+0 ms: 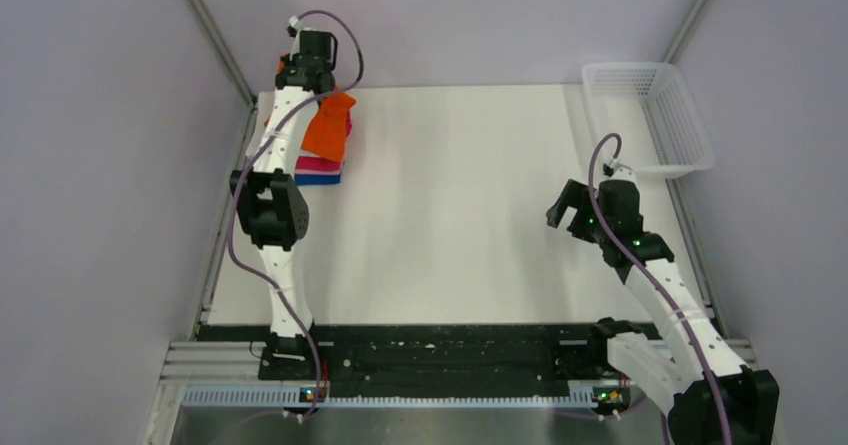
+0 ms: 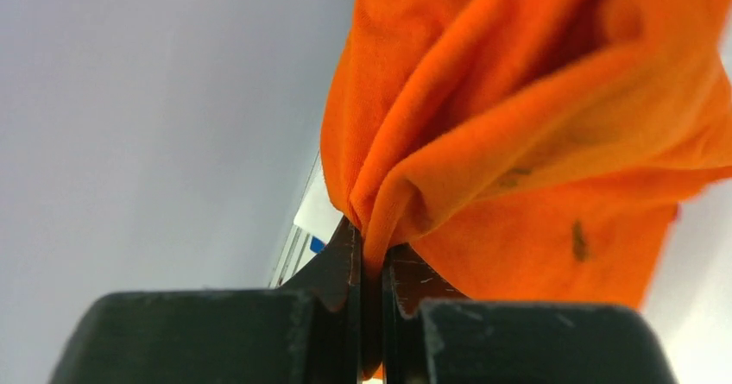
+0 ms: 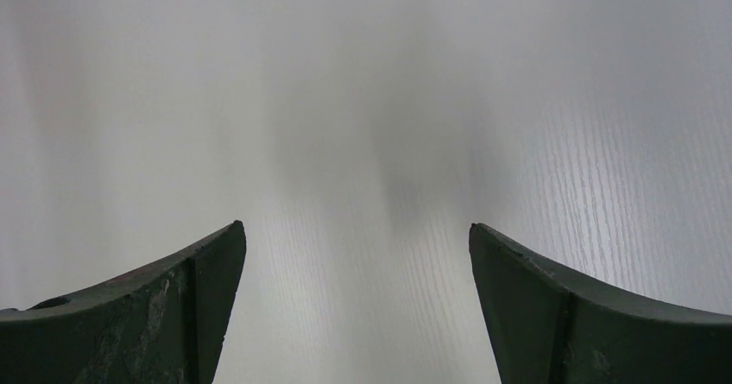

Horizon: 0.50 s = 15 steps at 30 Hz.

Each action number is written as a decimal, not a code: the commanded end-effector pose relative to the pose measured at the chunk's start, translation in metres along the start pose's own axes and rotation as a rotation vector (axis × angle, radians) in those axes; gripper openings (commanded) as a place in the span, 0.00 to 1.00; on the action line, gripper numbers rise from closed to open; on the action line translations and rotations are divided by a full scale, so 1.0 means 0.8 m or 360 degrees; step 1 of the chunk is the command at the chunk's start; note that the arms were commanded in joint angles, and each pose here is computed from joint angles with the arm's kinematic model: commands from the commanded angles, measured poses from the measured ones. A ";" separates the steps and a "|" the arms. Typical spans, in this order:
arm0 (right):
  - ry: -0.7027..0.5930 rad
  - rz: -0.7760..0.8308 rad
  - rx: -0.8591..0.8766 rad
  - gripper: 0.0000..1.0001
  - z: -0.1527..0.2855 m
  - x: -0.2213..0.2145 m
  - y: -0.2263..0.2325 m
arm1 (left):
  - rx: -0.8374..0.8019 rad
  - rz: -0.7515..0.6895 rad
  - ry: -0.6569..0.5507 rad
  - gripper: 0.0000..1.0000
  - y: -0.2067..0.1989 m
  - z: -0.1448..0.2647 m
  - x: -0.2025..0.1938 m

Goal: Fold and stack the t-shirts
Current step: Put the neatly folded tshirt into the corner of the board with the left arm

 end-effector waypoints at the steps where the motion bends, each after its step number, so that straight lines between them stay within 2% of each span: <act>1: -0.0036 -0.0008 -0.0055 0.99 -0.003 0.007 -0.005 | -0.0005 0.0092 0.0023 0.00 0.012 -0.050 0.001; 7: -0.0051 -0.0028 -0.0099 0.99 -0.002 0.011 -0.009 | 0.0079 0.0214 0.0074 0.12 0.044 -0.108 -0.013; 9: -0.0057 -0.0034 -0.0110 0.99 -0.002 0.012 -0.010 | 0.0108 0.0303 0.0070 0.29 0.055 -0.118 -0.014; 13: -0.0046 -0.0042 -0.0123 0.99 -0.004 0.011 -0.011 | 0.0208 0.0378 0.0018 0.88 0.082 -0.117 -0.003; 15: -0.0048 -0.0046 -0.0126 0.99 -0.004 0.013 -0.011 | 0.0240 0.0440 -0.0017 0.97 0.093 -0.108 0.007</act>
Point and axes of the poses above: each gripper's point midway between its finger pads, its own z axis back along the fingers, its own y axis along the line the jaws close on, x = y × z, the point moved 2 cm from there along z, back along the fingers, and after that the axes turned 1 degree about -z, right-handed, at the moved point
